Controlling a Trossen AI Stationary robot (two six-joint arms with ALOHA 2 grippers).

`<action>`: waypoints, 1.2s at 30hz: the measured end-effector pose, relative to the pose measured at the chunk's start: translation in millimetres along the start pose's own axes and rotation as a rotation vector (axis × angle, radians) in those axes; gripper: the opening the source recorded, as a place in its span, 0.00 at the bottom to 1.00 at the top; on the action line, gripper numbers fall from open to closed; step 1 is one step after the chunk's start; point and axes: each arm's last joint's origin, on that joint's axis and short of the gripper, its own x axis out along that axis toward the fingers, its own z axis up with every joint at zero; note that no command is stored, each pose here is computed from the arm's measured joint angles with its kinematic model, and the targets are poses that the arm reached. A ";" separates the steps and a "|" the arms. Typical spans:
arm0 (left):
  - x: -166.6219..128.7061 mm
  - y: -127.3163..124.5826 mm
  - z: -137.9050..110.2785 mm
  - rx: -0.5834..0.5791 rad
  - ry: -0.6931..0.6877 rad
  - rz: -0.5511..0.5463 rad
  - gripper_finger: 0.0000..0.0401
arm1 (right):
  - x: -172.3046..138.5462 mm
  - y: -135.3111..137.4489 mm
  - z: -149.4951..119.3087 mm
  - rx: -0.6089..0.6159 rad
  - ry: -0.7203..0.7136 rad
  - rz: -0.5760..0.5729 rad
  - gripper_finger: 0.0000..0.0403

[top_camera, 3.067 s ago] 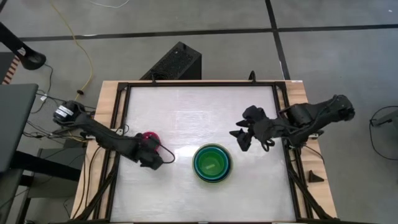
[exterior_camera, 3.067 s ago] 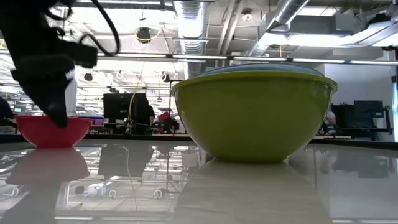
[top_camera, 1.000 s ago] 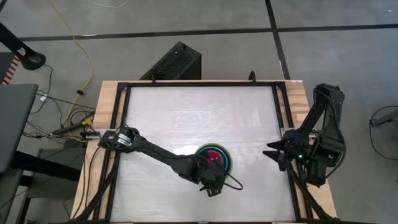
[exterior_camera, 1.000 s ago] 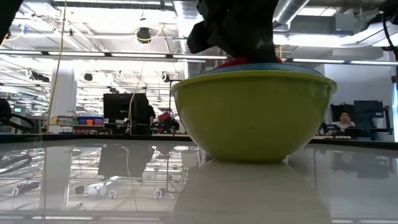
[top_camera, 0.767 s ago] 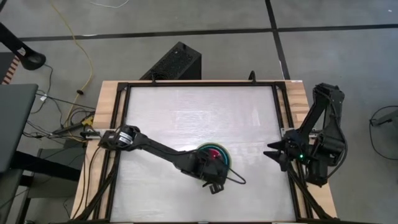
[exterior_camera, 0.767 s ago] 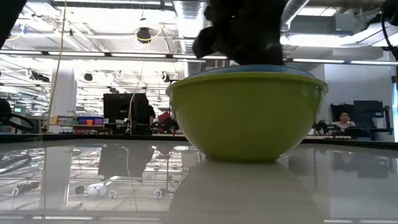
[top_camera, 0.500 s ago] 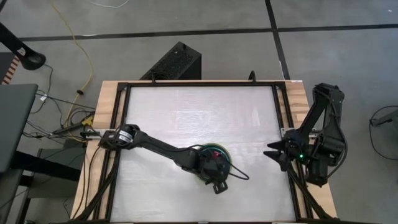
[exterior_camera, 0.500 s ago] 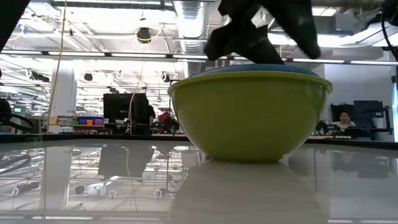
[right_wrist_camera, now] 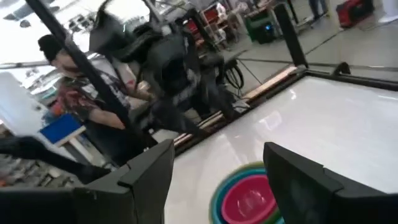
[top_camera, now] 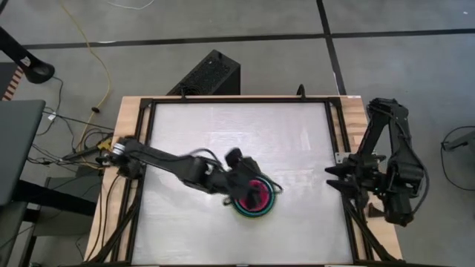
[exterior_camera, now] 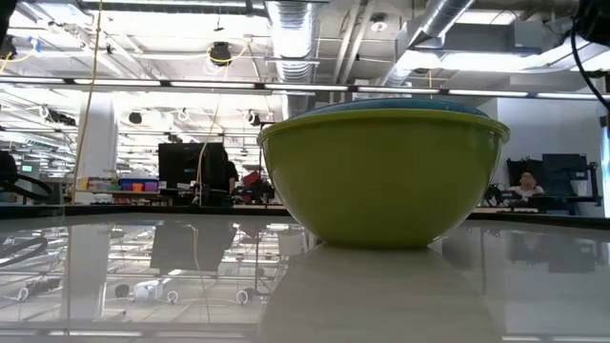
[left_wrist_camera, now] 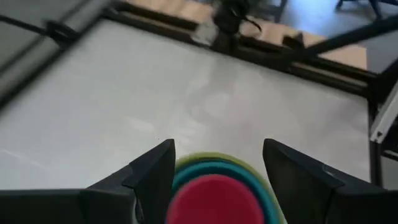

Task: Nest bowls inside each other
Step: Return to Home Position

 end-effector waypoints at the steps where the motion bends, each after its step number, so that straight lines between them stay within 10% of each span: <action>1: -11.0 5.1 5.8 0.012 -0.014 0.012 0.58 | -1.0 -0.9 1.9 0.002 -0.002 0.008 0.70; 10: -104.5 60.3 12.8 0.016 -0.125 0.043 0.58 | -0.1 -8.7 -2.2 -0.028 -0.020 0.007 0.70; 26: -159.0 177.5 -131.6 -0.392 -0.459 -0.147 0.58 | 6.4 -76.9 -48.7 0.178 -0.028 -0.038 0.63; 36: -158.6 207.4 -184.3 -0.513 -0.497 -0.112 0.58 | 18.9 -101.7 -68.9 0.013 0.022 -0.188 0.63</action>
